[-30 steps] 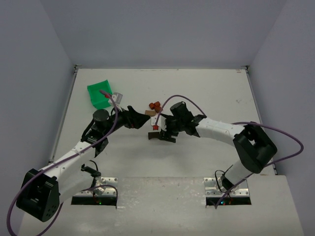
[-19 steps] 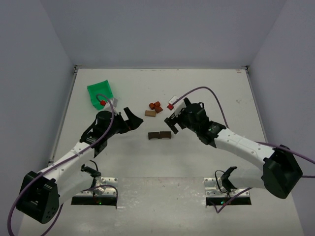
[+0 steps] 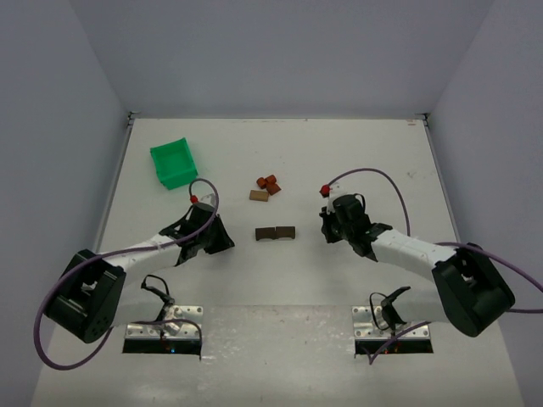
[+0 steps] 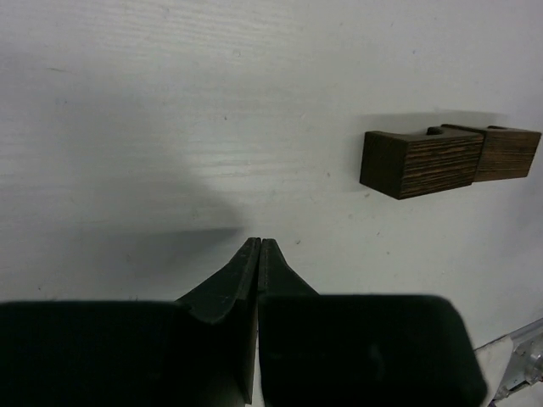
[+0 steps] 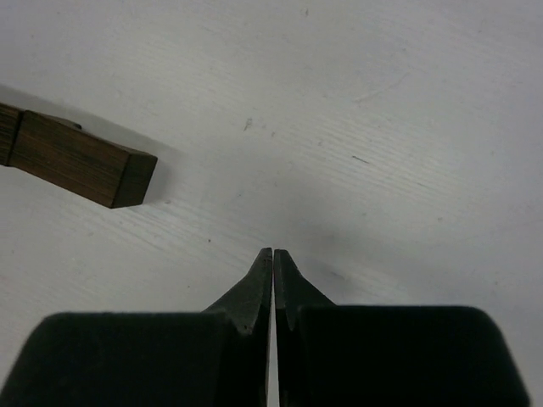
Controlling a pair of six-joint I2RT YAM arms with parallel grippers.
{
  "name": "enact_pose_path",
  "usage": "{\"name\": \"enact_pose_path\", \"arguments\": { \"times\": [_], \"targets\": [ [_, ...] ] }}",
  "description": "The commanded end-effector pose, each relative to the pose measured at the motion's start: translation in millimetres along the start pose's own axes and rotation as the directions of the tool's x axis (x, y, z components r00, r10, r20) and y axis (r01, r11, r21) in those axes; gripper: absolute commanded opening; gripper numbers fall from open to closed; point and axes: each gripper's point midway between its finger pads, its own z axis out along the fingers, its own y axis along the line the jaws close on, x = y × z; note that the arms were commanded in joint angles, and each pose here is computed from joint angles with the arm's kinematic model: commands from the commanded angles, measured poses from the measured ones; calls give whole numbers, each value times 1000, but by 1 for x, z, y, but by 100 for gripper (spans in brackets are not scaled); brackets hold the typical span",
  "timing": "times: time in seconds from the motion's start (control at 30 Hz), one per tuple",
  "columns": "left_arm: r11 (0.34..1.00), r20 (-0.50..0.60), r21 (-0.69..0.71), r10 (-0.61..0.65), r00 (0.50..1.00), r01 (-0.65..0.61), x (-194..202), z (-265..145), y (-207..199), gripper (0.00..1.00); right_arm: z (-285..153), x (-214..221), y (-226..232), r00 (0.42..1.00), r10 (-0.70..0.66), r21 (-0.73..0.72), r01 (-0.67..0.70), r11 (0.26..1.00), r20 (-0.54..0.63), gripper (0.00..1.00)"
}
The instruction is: Build the wood block tower
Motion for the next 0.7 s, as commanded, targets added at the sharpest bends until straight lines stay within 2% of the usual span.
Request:
{"name": "enact_pose_path", "arguments": {
  "times": [0.0, 0.17, 0.43, 0.67],
  "targets": [
    [996, 74, 73, 43, 996, -48, -25, 6, -31, 0, 8, -18, 26, 998, 13, -130, -5, 991, 61, 0],
    [995, 58, 75, 57, 997, -61, -24, 16, -34, 0, 16, -14, 35, 999, 10, -180, -1, 984, 48, 0],
    [995, 27, 70, 67, 997, -69, -24, 31, -39, 0, 31, -4, 34, 1000, -15, -155, 13, 988, -11, 0],
    [993, 6, 84, 82, 997, -82, -22, 39, -47, 0, 38, -4, 42, 999, -50, -172, 46, 984, -17, 0]
  ]
}}
